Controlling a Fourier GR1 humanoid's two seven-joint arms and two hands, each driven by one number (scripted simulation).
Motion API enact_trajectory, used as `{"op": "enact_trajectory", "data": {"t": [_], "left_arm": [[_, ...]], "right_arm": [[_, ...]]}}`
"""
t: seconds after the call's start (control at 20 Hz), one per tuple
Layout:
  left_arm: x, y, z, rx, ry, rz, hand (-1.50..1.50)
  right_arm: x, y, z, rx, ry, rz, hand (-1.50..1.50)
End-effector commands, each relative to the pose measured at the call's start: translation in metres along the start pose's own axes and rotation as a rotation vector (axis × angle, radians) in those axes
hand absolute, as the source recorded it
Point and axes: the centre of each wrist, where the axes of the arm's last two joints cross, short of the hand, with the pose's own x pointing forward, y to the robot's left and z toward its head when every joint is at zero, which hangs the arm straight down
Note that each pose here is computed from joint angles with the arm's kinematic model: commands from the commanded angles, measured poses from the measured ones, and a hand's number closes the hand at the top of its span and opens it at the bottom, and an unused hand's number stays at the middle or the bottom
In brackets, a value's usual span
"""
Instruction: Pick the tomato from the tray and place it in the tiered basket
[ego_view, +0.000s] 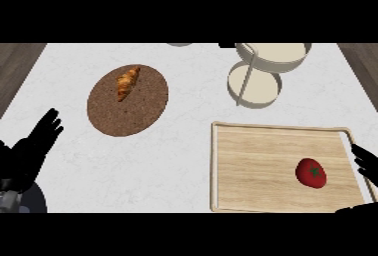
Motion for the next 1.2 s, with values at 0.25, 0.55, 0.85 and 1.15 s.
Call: {"op": "enact_trajectory", "data": {"t": [0.25, 0.55, 0.85, 1.15], "left_arm": [[-0.031, 0.012, 0.012, 0.028, 0.117, -0.029, 0.0], [-0.046, 0.002, 0.018, 0.041, 0.118, -0.051, 0.0], [-0.046, -0.003, 0.007, 0.036, 0.113, -0.036, 0.0], [-0.045, 0.003, 0.01, 0.031, 0.117, -0.037, 0.0]], "right_arm": [[-0.025, 0.003, -0.002, 0.083, 0.027, -0.024, -1.5], [-0.024, 0.006, -0.002, 0.058, -0.009, -0.052, -1.5], [-0.026, 0.024, -0.015, 0.043, -0.029, -0.066, -1.5], [-0.015, 0.034, -0.032, 0.046, -0.049, -0.052, -1.5]]}}
